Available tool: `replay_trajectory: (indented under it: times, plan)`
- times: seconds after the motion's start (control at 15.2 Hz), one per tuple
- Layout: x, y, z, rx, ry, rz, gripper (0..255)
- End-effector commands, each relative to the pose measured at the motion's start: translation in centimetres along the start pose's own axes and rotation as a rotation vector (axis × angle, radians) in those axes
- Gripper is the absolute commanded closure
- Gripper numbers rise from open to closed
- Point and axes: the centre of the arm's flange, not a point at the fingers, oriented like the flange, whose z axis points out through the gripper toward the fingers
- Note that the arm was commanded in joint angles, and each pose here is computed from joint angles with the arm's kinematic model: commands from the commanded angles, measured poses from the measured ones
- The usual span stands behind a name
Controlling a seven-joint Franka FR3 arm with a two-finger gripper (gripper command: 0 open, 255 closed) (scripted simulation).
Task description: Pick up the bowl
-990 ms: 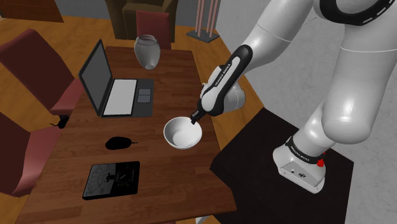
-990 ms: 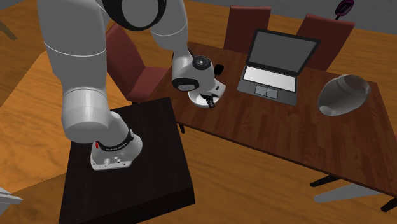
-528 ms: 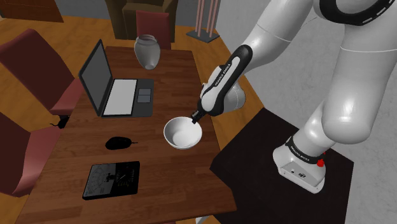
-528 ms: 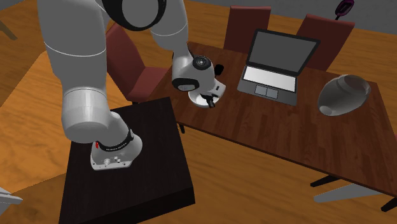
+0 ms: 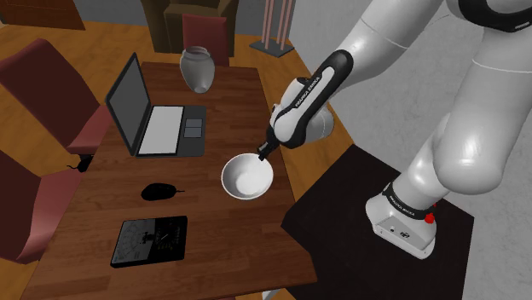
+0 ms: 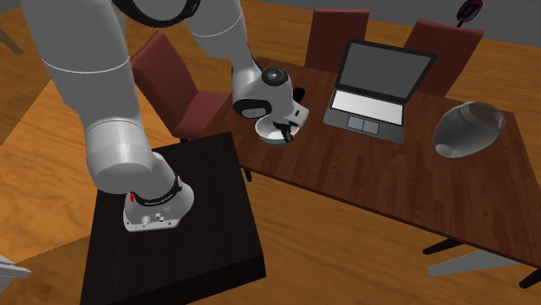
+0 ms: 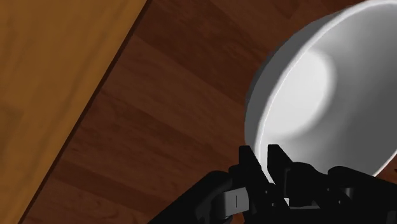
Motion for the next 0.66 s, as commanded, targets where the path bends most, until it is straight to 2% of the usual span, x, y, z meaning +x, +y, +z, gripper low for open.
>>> replay_trajectory:
  times: [0.0,0.46,0.59]
  plan:
    - [0.3,-0.2,-1.0,0.0,0.0,0.0,255]
    - [1.0,-0.8,-4.6,0.0,0.0,0.0,255]
    - [1.1,-0.8,-4.7,0.0,0.0,0.0,255]
